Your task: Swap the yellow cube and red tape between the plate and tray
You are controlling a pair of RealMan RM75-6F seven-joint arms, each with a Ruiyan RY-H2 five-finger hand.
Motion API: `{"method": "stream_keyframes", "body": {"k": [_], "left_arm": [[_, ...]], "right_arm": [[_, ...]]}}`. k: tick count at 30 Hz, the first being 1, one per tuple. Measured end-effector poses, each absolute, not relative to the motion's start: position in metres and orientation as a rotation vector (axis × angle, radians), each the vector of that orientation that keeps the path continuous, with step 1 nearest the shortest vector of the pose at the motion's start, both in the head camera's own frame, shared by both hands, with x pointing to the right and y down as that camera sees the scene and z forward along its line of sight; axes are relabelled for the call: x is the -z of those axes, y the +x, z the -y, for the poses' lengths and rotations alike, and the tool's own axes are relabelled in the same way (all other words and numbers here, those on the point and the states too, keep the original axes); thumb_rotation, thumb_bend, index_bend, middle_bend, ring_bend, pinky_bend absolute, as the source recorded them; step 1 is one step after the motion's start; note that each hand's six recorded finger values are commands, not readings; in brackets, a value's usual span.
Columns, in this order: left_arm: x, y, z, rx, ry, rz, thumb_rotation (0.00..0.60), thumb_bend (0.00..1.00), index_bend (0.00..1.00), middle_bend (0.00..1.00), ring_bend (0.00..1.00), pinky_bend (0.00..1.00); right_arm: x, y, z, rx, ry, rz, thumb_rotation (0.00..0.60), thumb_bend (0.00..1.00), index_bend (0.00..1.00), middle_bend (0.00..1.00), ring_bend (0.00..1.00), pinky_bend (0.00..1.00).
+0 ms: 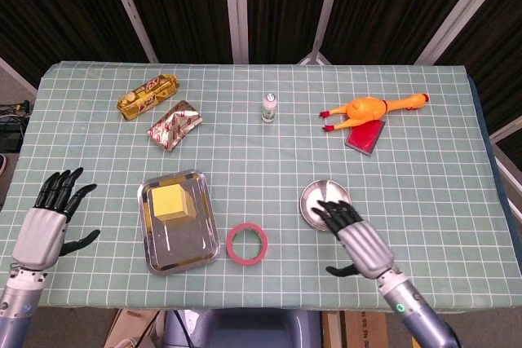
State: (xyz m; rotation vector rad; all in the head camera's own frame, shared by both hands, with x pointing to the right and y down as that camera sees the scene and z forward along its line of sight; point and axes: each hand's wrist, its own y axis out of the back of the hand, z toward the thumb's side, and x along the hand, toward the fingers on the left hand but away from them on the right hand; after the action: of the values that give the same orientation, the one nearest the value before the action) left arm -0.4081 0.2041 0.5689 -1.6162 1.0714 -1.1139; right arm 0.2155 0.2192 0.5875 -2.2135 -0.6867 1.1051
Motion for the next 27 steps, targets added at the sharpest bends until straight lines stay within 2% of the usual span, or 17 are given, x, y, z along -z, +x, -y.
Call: {"method": "stream_keyframes", "body": {"k": [12, 20, 27], "left_arm": [[-0.573, -0.41, -0.201, 1.111, -1.605, -1.091, 0.6, 0.02, 0.2, 0.0, 0.0, 0.0], [-0.57, -0.413, -0.2, 1.098, -1.6, -1.119, 0.6, 0.02, 0.2, 0.0, 0.0, 0.0], [-0.568, -0.416, -0.2, 1.091, -1.604, -1.139, 0.6, 0.02, 0.2, 0.0, 0.0, 0.0]], "right_arm": [[-0.59, 0.105, -0.24, -0.921, -2.344, 0.459, 0.6, 0.0, 0.0, 0.0, 0.0, 0.0], [-0.605, 0.07, -0.236, -0.949, -2.405, 0.454, 0.6, 0.0, 0.0, 0.0, 0.0, 0.0], [-0.63, 0.053, -0.22, -1.005, -2.402, 0.461, 0.6, 0.0, 0.0, 0.0, 0.0, 0.0]]}}
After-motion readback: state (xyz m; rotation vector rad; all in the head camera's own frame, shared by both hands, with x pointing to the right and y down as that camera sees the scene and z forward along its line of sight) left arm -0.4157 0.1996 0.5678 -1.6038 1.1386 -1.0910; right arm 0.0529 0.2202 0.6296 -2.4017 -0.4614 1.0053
